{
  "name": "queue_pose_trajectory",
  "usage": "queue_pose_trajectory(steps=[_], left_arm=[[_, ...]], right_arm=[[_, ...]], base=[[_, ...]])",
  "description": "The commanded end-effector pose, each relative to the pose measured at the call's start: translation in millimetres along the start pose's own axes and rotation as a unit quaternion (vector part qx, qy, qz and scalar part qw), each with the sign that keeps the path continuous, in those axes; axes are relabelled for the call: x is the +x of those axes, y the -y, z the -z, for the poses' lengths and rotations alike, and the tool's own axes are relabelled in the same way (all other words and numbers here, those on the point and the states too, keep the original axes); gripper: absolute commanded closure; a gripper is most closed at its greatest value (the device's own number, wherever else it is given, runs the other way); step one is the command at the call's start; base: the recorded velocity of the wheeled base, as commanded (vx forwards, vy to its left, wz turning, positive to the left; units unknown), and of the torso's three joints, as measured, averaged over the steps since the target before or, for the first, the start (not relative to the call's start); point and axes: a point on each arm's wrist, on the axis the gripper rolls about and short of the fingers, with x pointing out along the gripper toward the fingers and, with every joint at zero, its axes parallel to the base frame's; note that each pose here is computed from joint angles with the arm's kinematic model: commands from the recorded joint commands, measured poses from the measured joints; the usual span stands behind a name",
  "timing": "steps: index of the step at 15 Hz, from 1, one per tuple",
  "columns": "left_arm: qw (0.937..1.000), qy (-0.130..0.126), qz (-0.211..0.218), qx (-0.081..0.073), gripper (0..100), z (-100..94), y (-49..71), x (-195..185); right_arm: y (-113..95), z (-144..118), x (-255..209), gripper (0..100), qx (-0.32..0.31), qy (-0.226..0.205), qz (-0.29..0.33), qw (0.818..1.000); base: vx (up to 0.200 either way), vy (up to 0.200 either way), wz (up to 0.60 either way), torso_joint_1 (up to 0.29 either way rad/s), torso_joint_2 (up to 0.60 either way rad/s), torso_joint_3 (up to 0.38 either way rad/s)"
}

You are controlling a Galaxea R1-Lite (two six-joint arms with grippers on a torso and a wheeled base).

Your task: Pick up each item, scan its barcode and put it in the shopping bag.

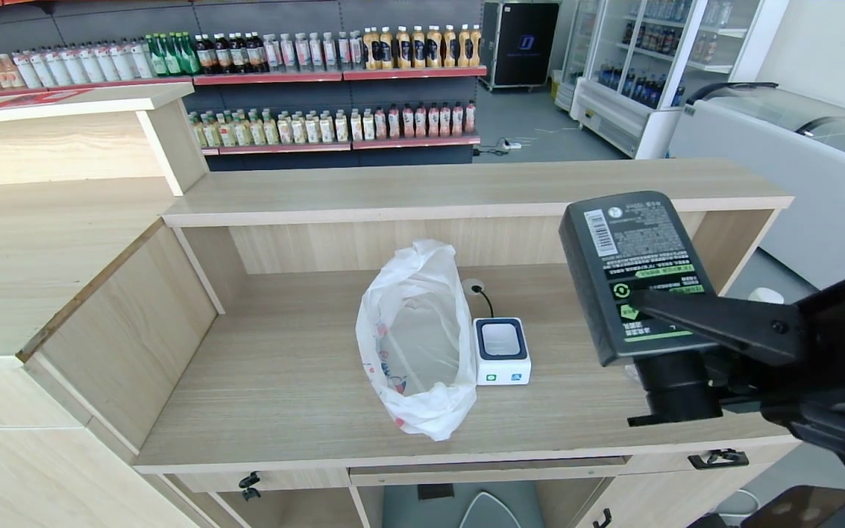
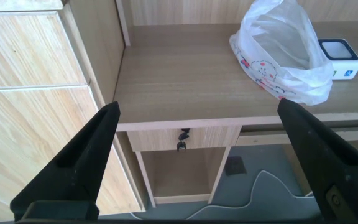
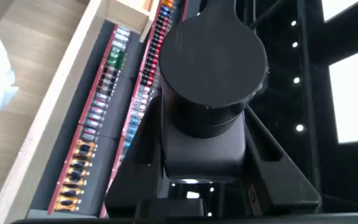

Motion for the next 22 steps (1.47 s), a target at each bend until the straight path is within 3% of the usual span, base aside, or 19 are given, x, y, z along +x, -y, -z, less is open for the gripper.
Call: queue_pose_trajectory(steps=[1,5,9,11,22], left_arm=[[1.0000,-0.001,0.000,0.000,0,0.0,0.0,0],[1.0000,-0.001,0.000,0.000,0,0.0,0.0,0],[1.0000,0.000,0.000,0.000,0,0.0,0.0,0],[1.0000,-0.001,0.000,0.000,0,0.0,0.0,0],[1.0000,-0.001,0.000,0.000,0,0.0,0.0,0]], right_arm=[[11,-18,10,100,-0.028,0.028,0.016,0.999],[29,-40,7,100,-0.060,0.048,0.012,0.997],[35,-47,2,100,-0.076,0.058,0.005,0.995],[46,-47,5,100,-0.082,0.054,0.041,0.994],[50,-54,-7,100,-0.079,0.065,0.051,0.993]], base=[[0.000,0.000,0.00,0.000,0.00,0.000],[0.000,0.000,0.00,0.000,0.00,0.000],[0.000,0.000,0.00,0.000,0.00,0.000],[0.000,0.000,0.00,0.000,0.00,0.000],[0.000,0.000,0.00,0.000,0.00,0.000]])
